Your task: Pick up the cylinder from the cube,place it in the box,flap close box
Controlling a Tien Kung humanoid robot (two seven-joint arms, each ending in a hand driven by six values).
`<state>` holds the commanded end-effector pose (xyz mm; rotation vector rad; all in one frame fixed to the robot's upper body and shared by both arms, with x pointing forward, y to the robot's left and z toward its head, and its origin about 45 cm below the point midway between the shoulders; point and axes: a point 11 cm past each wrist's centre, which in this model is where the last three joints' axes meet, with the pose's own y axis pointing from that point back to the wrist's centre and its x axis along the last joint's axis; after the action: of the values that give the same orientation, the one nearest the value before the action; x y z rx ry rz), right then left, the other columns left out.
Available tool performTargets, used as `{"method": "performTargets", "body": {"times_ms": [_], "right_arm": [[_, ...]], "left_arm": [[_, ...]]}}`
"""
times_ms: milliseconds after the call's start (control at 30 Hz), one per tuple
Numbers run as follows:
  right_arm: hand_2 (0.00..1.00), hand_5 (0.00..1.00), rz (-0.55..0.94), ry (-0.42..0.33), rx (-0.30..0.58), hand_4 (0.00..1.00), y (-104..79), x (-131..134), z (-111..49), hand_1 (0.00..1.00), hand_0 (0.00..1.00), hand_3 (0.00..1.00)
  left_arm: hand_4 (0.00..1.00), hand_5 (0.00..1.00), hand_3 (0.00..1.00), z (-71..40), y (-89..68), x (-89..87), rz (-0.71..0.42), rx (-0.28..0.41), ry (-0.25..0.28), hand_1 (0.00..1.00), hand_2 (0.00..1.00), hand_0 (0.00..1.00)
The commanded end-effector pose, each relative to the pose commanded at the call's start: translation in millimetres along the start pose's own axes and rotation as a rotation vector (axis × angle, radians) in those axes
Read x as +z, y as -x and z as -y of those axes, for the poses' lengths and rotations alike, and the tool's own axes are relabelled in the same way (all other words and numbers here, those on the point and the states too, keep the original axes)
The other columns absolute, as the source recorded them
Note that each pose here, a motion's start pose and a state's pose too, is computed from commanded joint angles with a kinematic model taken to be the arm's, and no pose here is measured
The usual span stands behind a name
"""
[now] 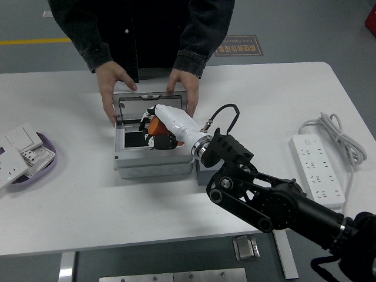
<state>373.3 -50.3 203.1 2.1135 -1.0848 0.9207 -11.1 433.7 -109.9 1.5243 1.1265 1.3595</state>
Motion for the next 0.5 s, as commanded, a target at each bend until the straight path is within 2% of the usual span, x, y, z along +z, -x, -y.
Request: {"method": "performTargets", "body": {"times_ms": [67,100,267,300,467,500], "right_arm": [[0.347,0.002,-0.011,0.009,-0.019,0.002,1.7,1.5,1.3,0.192,0.002,0.208],[0.348,0.002,-0.016,0.010,-0.030,0.002,2.6,1.9,2.0,0.236,0.047,0.222],[0.348,0.002,-0.041,0.000,-0.058,0.002,5.5,2.3,4.6,0.236,0.047,0.222],[0.530,0.002,-0.046,-0.003,-0.057,0.337,5.3,2.2,5.0,0.511,0.456,0.475],[0.530,0.002,-0.090,-0.010,-0.042,0.337,2.5,3.1,7.2,0.511,0.456,0.475],[0.683,0.163,-0.100,-0.010,-0.039,0.387,1.7,3.3,7.5,0.701,0.786,0.708]], "left_arm": [[0.666,0.259,0.602,-0.1,-0.5,0.6,0.000,0.001,0.001,0.580,0.556,0.598],[0.666,0.260,0.602,-0.1,-0.6,0.8,0.000,0.001,0.002,0.580,0.556,0.598],[0.666,0.260,0.602,-0.1,-1.1,0.2,0.002,0.002,-0.001,0.580,0.556,0.598],[0.667,0.260,0.603,-0.1,-1.1,0.2,0.002,0.002,-0.001,0.582,0.556,0.598],[0.667,0.260,0.603,-0.3,-1.6,1.6,0.003,0.003,0.003,0.582,0.556,0.598],[0.666,0.260,0.603,-0.3,-1.7,1.8,0.004,0.003,0.003,0.580,0.556,0.598]]}}
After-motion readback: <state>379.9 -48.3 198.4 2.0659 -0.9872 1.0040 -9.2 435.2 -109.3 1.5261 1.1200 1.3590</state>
